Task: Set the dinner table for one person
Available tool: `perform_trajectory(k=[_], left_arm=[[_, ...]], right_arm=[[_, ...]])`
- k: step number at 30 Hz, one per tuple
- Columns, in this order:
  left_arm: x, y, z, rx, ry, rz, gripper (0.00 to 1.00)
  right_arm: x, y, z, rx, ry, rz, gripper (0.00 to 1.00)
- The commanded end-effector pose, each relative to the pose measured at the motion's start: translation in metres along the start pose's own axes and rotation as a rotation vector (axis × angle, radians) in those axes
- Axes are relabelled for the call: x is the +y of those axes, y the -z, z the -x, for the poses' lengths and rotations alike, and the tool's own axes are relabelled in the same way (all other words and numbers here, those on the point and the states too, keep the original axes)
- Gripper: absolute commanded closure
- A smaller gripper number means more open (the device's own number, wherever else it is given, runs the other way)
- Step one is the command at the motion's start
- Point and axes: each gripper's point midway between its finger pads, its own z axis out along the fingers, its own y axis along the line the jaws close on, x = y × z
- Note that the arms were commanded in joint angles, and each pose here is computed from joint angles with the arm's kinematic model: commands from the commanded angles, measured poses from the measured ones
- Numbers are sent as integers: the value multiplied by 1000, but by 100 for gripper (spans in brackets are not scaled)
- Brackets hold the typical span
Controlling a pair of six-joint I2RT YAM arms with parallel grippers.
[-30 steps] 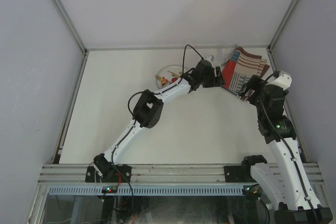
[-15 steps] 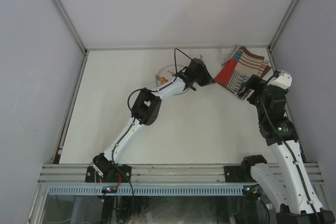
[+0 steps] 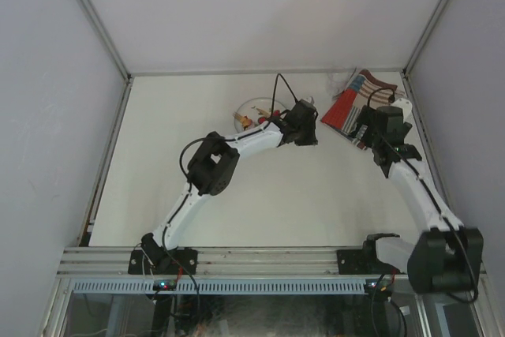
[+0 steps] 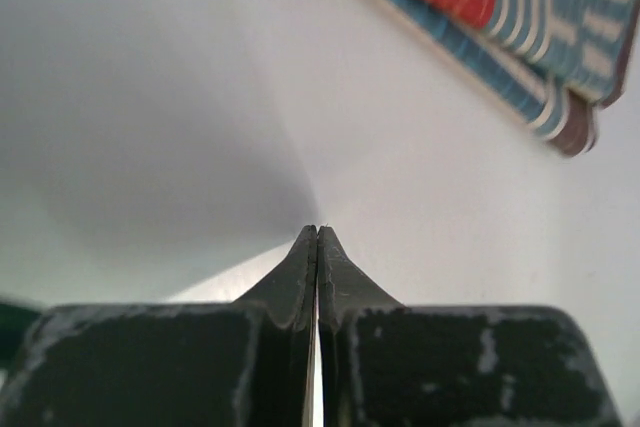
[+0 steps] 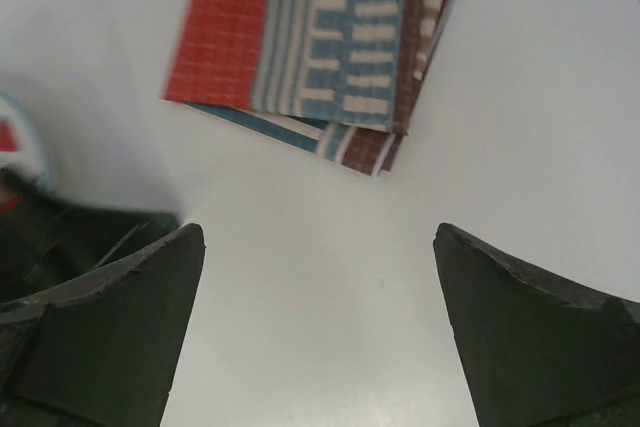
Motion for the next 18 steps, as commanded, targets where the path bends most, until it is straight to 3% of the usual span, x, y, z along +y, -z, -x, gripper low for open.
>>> perform_trajectory(k=[1,3,6,12,13,18], left_arm=[[-19,56,23,-116,-179,46,95],[-27,73,24,-164,-251,59,84],[-29,100,32,-240,-332,107,80],[-3,165,58,-394,-403,289,75],[2,175,59,-406,-408,310,75],[27,220,54,-439,-399,373,77]], right_arm=[[5,-46,16,36,-83,35,6],[1,-66,16,60,-101,11,13],[-2,-92,15,90,-87,-20,26],[-8,-135,20,104,1,-89,84],[-9,-145,18,127,12,-102,99],[-4,-193,8,205,34,-92,100]])
